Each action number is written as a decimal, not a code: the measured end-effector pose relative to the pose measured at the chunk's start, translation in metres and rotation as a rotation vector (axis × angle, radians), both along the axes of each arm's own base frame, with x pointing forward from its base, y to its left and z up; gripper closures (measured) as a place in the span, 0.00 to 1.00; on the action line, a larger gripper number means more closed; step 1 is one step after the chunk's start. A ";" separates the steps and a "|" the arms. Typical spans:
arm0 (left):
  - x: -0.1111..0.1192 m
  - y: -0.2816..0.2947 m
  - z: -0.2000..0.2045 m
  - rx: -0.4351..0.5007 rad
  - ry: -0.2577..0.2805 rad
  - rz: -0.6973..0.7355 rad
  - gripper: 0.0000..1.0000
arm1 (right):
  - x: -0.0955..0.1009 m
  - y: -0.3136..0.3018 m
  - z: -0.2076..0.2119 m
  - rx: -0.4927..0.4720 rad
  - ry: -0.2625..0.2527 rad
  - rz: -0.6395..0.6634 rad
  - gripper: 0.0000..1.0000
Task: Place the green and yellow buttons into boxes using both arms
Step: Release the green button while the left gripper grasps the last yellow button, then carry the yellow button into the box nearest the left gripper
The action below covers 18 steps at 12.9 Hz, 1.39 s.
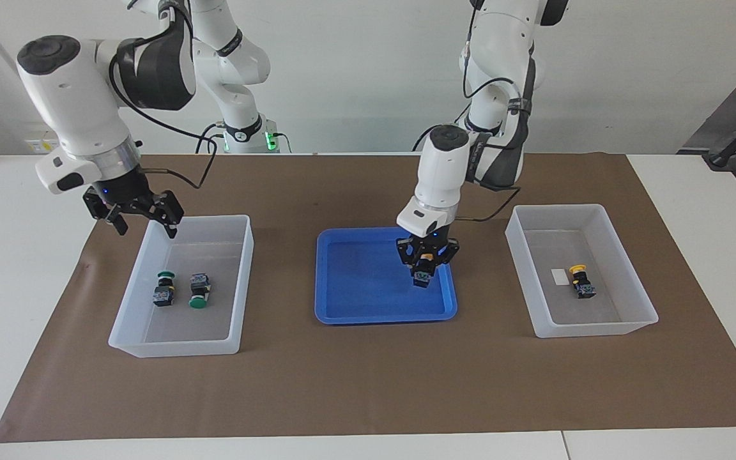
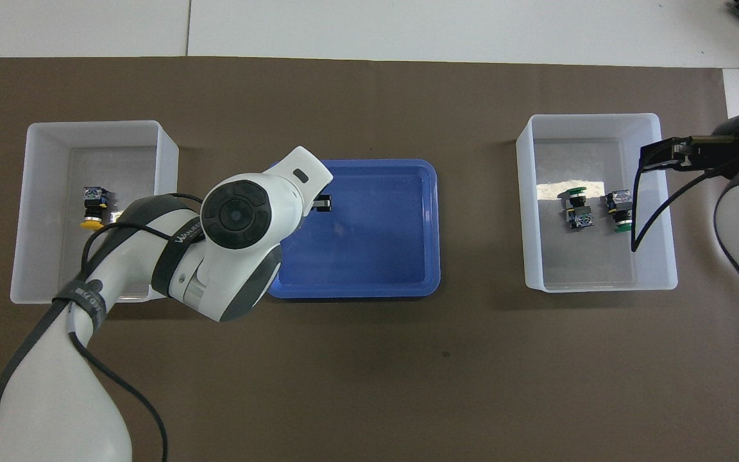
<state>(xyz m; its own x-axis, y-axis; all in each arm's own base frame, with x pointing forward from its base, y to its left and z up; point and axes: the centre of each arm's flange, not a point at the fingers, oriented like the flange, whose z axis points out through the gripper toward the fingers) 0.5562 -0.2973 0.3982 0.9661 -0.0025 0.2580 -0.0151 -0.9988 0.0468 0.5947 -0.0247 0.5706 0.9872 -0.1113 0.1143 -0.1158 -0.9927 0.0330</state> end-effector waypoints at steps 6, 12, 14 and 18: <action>0.034 0.125 0.048 0.000 -0.018 0.202 0.57 | -0.053 -0.014 0.081 -0.001 0.040 -0.105 0.00; 0.062 0.298 0.058 0.057 -0.078 0.252 0.57 | -0.075 -0.043 0.091 0.009 0.101 -0.168 0.00; 0.060 0.331 0.049 0.068 -0.099 0.257 0.57 | -0.074 -0.035 0.090 0.010 0.103 -0.149 0.00; 0.045 0.318 0.005 0.059 -0.092 0.229 0.57 | -0.073 -0.034 0.090 0.016 0.104 -0.131 0.00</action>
<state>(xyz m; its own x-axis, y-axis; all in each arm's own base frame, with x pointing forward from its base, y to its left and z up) 0.6008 0.0210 0.4032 0.9156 0.1963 0.3509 0.2105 -0.9776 -0.0024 0.5212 -0.0591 0.6606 0.9706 -0.2405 0.0091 -0.2407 -0.9699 0.0363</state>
